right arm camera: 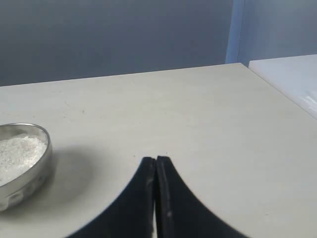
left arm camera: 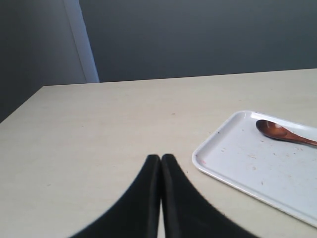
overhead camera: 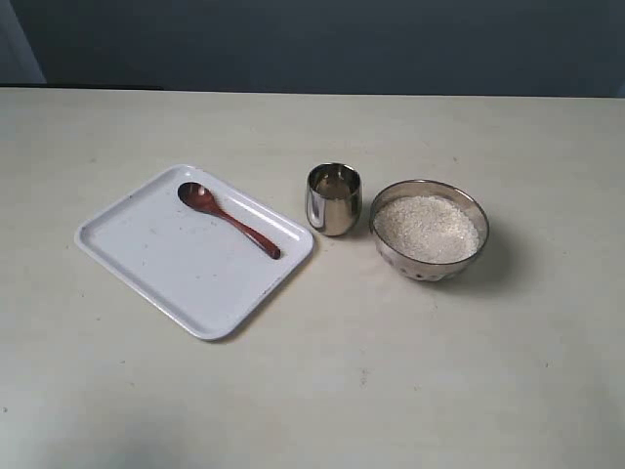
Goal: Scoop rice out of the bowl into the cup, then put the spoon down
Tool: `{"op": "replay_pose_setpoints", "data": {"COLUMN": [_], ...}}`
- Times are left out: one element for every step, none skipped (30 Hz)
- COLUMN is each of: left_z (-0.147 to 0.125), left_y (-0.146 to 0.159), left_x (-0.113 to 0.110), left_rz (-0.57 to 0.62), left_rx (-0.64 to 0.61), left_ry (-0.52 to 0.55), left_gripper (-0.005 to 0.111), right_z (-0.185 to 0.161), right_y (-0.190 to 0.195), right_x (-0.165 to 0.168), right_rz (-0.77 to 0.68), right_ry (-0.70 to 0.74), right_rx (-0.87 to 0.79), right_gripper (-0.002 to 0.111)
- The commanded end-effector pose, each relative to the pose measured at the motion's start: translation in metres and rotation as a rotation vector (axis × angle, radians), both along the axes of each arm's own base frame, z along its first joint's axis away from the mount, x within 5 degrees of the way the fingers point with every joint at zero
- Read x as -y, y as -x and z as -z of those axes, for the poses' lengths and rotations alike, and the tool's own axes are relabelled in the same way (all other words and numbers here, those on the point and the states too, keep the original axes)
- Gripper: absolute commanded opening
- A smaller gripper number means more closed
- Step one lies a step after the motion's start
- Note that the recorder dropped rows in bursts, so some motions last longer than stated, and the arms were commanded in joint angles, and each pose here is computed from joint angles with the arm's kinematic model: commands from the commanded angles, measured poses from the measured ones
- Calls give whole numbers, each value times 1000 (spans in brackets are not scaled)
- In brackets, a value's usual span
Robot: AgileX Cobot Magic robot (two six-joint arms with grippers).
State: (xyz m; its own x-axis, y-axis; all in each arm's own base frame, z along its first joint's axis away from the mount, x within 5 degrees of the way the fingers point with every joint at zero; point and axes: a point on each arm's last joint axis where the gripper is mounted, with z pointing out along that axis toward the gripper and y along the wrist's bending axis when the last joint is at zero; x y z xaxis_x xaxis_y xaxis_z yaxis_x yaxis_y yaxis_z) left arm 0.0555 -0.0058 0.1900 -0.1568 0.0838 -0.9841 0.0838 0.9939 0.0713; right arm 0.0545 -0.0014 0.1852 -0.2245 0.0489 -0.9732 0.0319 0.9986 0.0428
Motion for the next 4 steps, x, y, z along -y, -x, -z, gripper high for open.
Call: {"op": "replay_pose_setpoints", "data": {"left_z": [-2,-2,-2,-2], "left_y": [0,0,0,0], "left_x": [0,0,0,0], "left_rz": [-4,-4,-4,-4], "left_rx": [21,21,21,21], "left_ry": [3,3,3,3], "left_gripper": [1,1,1,1], "right_z": [0,0,0,0], "right_y": [0,0,0,0], "right_x": [0,0,0,0], "right_rz": [2,2,2,2], "right_ry": [0,0,0,0], "right_rx": [11,11,11,11], "right_gripper": [-1,-1,-1,-1]}}
